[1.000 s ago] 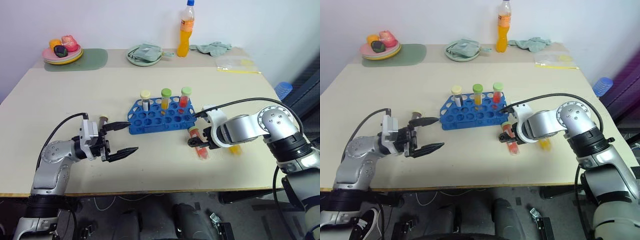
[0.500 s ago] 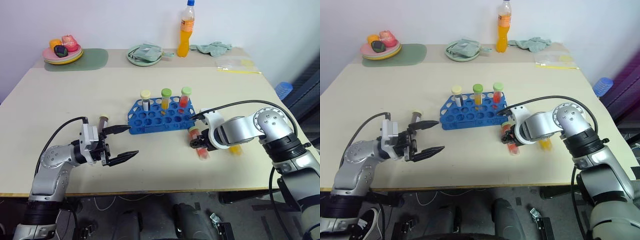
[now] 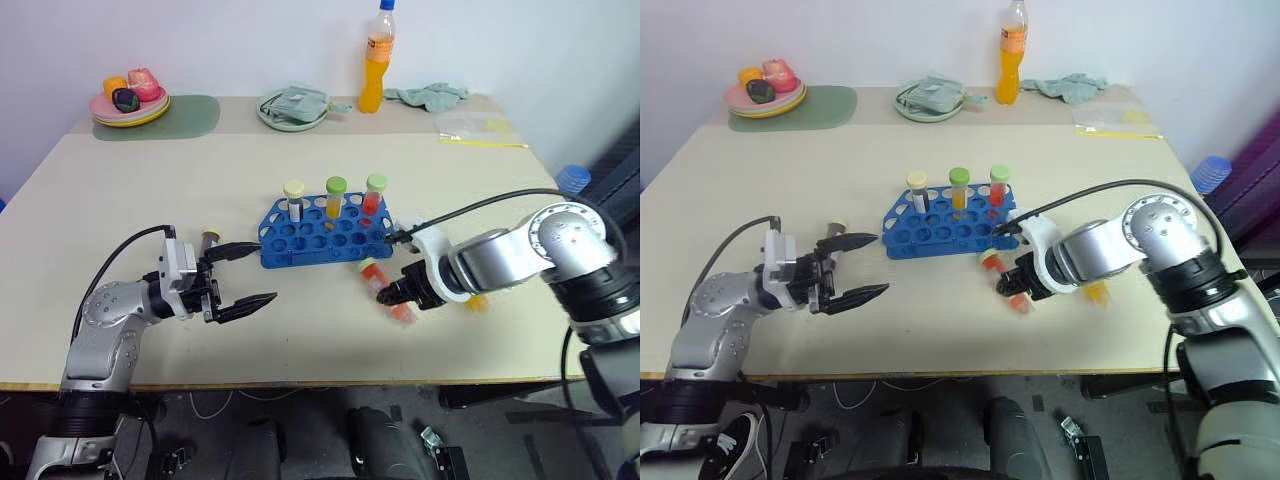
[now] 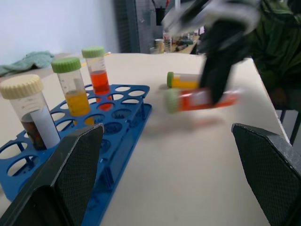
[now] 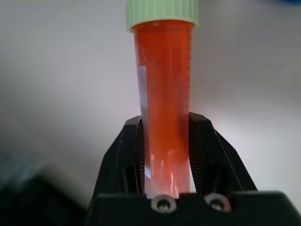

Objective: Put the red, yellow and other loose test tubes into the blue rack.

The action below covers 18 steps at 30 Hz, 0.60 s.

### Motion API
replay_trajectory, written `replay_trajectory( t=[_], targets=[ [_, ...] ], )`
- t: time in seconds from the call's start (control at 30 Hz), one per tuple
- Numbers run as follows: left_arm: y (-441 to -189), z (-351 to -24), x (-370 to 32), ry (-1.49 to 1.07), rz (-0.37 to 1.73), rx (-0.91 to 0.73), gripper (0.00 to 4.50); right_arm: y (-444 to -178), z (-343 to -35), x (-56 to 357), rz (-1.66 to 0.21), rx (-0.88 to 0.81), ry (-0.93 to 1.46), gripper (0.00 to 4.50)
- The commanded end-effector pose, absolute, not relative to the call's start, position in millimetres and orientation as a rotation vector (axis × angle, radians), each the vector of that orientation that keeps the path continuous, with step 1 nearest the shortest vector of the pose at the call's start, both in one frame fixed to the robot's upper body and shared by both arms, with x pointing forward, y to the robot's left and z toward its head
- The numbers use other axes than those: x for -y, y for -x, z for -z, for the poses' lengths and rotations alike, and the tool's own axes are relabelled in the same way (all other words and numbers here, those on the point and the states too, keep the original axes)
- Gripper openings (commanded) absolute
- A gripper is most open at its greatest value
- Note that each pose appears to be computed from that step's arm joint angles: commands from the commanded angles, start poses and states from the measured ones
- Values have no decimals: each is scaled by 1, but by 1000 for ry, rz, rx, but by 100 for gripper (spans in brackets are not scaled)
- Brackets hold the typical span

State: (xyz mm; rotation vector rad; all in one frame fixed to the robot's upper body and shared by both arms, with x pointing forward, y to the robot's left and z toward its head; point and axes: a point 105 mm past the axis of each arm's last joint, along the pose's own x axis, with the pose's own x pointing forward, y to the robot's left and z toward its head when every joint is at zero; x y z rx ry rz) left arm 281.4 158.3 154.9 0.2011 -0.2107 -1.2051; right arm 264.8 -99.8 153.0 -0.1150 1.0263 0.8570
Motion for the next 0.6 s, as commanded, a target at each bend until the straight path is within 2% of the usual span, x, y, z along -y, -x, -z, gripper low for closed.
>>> replay_trajectory(
  t=[0.03,0.13,0.23,0.33,0.47,0.5,0.6],
  targets=[
    [-286,-163,-159,-223,1206,252,450,-265,-184,92,-927,-802,68,79],
    [-290,-166,-163,-231,1203,255,450,-278,-187,95,-877,-681,-1,79],
    [-294,-174,-167,-242,1195,267,450,-293,-223,80,-904,-316,-71,79],
    [-296,-179,-172,-246,1180,273,450,-305,-231,76,-879,-122,-74,79],
    [-300,-185,-179,-257,1157,272,450,-311,-257,76,-755,352,-47,79],
    [-300,-187,-181,-263,1153,272,450,-311,-257,74,-735,407,-33,79],
    [-300,-189,-188,-276,1145,259,450,-319,-244,74,-685,387,-230,79]
  ],
)
